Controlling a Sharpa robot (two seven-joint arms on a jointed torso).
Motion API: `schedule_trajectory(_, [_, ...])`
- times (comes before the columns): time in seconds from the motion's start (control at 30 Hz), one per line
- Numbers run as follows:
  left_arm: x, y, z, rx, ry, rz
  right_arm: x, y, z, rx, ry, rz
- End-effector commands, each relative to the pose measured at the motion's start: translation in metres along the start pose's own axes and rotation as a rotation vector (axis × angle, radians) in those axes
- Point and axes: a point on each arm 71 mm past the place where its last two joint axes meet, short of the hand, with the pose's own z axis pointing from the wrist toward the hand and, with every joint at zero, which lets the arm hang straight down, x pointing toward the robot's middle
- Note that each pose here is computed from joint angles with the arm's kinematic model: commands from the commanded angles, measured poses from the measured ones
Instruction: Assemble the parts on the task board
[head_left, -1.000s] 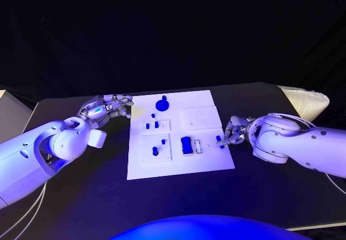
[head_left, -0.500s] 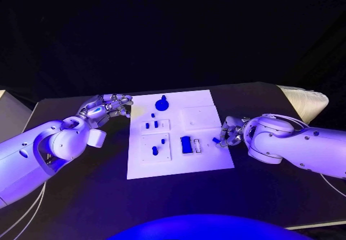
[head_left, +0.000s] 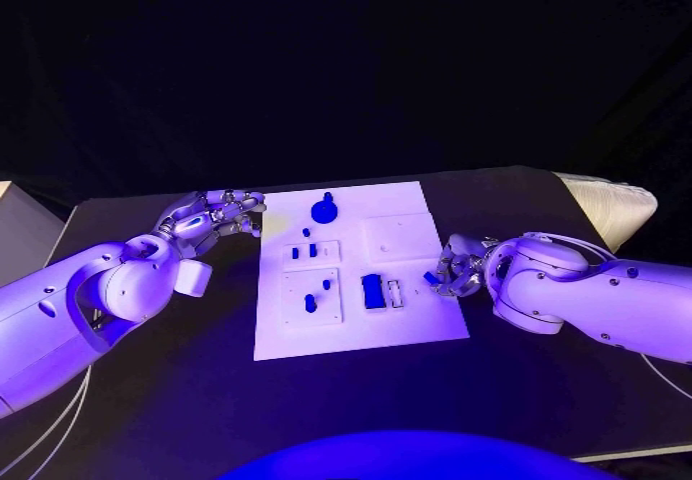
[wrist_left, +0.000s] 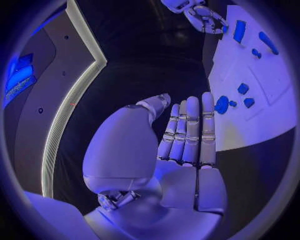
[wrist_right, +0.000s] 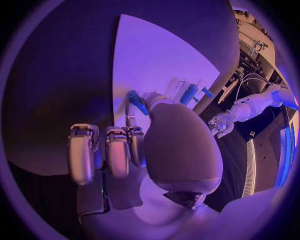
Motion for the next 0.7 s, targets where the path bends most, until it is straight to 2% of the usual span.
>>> schedule_trajectory(0.03, [0.002,-0.0006,0.0001,0.005,0.017,-0.007,0.004,0.004,-0.005,-0.022,0.021,0.025])
schedule_trajectory(0.37, [0.0021,-0.0003,0.0002,0.002,0.018,-0.005,0.008,0.02,-0.016,-0.05,0.097,0.124])
schedule_trajectory(0.5, [0.0023,-0.0002,0.0002,0.001,0.018,-0.005,0.011,0.026,-0.015,-0.044,0.127,0.15])
schedule_trajectory(0.7, [0.0028,-0.0002,0.0004,0.001,0.02,-0.005,0.014,0.032,-0.011,-0.034,0.139,0.164])
